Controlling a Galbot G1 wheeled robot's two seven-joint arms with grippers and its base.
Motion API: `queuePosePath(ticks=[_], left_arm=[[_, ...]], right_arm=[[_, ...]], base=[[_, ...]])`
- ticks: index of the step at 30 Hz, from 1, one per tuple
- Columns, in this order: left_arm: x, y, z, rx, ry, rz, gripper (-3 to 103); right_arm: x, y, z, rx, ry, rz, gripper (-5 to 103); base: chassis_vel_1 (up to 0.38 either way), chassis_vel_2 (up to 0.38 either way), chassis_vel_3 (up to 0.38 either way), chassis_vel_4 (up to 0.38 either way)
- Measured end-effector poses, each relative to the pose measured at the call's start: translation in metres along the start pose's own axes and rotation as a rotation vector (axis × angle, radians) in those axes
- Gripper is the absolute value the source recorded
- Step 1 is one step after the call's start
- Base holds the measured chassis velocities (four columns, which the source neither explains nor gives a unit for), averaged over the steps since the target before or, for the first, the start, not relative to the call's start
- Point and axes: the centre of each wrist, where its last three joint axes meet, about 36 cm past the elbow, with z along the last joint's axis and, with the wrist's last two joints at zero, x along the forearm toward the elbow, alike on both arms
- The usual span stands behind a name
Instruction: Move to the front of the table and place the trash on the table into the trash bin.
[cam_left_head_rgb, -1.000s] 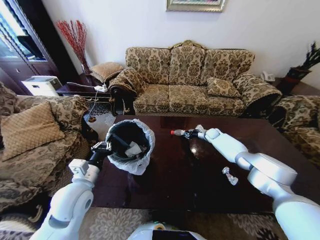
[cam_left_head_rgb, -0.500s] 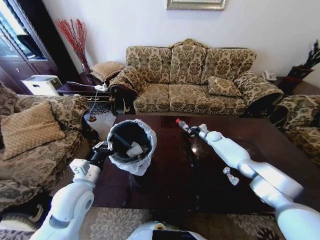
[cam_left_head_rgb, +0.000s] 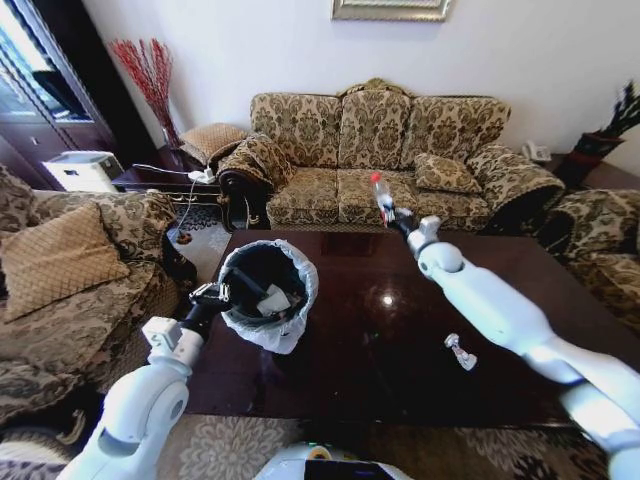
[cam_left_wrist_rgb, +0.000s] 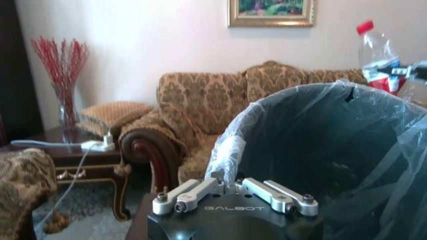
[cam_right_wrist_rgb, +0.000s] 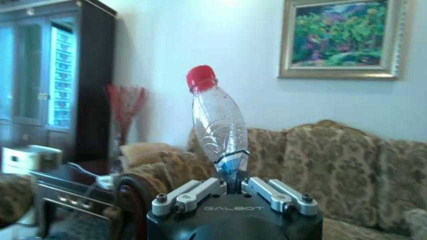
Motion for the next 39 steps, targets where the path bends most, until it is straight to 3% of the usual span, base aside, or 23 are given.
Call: queuePosePath(ticks=[2, 9, 14, 21, 33, 37, 39], left_arm=[[-0.001, 0.0, 0.003, -0.034, -0.039, -0.021, 1], [-0.003, 0.003, 0.008, -0.053, -0.057, -0.032, 1], [-0.011, 0.003, 0.007, -0.042, -0.073, -0.028, 1], [-0.013, 0.002, 0.01, -0.038, -0.066, -0.017, 1], [-0.017, 0.006, 0.009, -0.048, -0.053, -0.011, 1], [-0.018, 0.008, 0.005, -0.056, -0.033, 0.007, 1], [-0.02, 0.011, 0.002, -0.071, -0.03, 0.018, 1]], right_arm=[[0.02, 0.021, -0.023, 0.003, 0.007, -0.013, 3], [0.053, 0.043, -0.05, -0.003, -0.013, -0.018, 3], [0.072, 0.035, -0.068, 0.028, -0.018, -0.045, 3], [0.076, 0.046, -0.088, -0.004, -0.045, -0.086, 3], [0.052, 0.103, -0.138, -0.087, -0.122, -0.279, 3], [0.045, 0.128, -0.157, -0.121, -0.144, -0.399, 3], [0.041, 0.152, -0.158, -0.135, -0.141, -0.492, 3]], base=[[0.0, 0.0, 0.0, 0.0], [0.0, 0.0, 0.0, 0.0], [0.0, 0.0, 0.0, 0.0], [0.0, 0.0, 0.0, 0.0], [0.0, 0.0, 0.0, 0.0], [0.0, 0.0, 0.0, 0.0], [0.0, 0.0, 0.0, 0.0]])
